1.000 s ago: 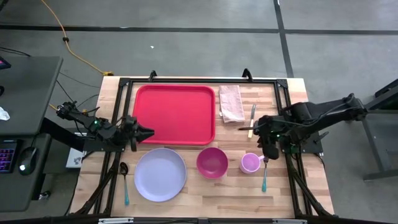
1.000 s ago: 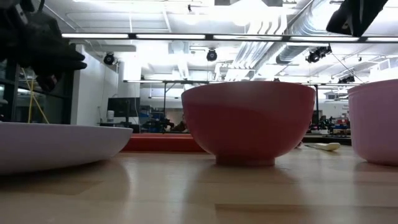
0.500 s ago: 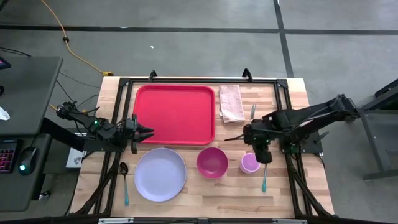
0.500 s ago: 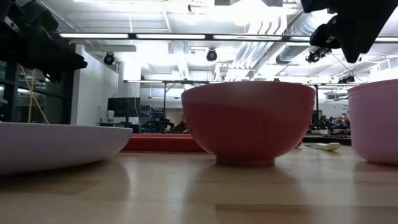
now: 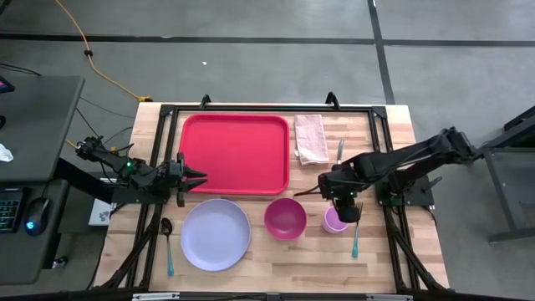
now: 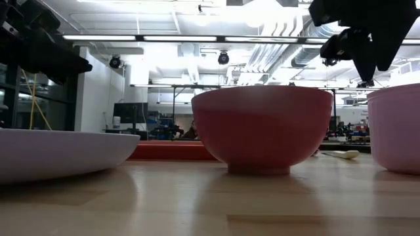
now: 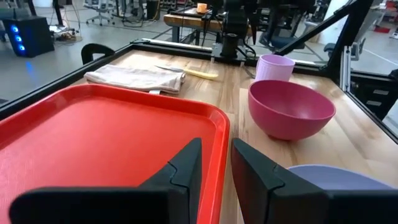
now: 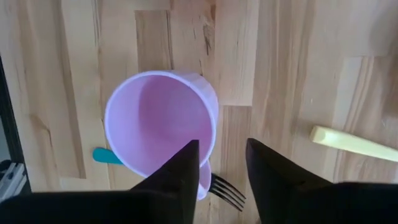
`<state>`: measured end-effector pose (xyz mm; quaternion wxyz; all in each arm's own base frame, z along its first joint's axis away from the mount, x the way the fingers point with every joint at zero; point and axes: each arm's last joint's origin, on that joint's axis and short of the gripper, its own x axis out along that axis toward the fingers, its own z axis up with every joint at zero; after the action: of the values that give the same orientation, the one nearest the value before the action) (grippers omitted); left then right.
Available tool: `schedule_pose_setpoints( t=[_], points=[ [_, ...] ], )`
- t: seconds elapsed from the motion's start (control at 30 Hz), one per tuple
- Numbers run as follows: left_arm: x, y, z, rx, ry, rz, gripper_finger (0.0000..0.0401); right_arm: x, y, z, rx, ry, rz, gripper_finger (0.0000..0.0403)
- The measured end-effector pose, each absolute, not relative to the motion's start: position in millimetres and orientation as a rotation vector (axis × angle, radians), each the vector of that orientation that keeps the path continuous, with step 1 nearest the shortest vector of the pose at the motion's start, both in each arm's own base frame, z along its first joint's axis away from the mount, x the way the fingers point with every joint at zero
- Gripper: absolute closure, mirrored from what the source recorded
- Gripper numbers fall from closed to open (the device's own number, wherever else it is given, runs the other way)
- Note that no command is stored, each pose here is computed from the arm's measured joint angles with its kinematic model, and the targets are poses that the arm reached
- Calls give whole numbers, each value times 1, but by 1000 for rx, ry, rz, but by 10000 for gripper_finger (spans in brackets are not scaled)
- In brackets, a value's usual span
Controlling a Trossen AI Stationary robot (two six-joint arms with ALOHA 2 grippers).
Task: Set up tray
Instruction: Put the pink mug on the top left of the red serving tray
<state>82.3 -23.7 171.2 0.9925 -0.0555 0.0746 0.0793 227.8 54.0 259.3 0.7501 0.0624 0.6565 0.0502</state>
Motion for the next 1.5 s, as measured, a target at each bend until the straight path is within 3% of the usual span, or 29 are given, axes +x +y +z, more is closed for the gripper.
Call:
schedule_pose_setpoints(
  t=[0.2,1.07,1.27,1.5],
  points=[
    [82,-24,171,-111,150,159,284,233,60,250,86,1476,152,251],
    [82,-24,171,-110,151,160,284,242,68,210,-4,1552,129,250],
    [82,-24,171,-111,151,160,284,242,67,210,-11,1545,115,264],
    [82,-24,171,-110,151,160,284,242,67,210,3,1545,100,311]
  ],
)
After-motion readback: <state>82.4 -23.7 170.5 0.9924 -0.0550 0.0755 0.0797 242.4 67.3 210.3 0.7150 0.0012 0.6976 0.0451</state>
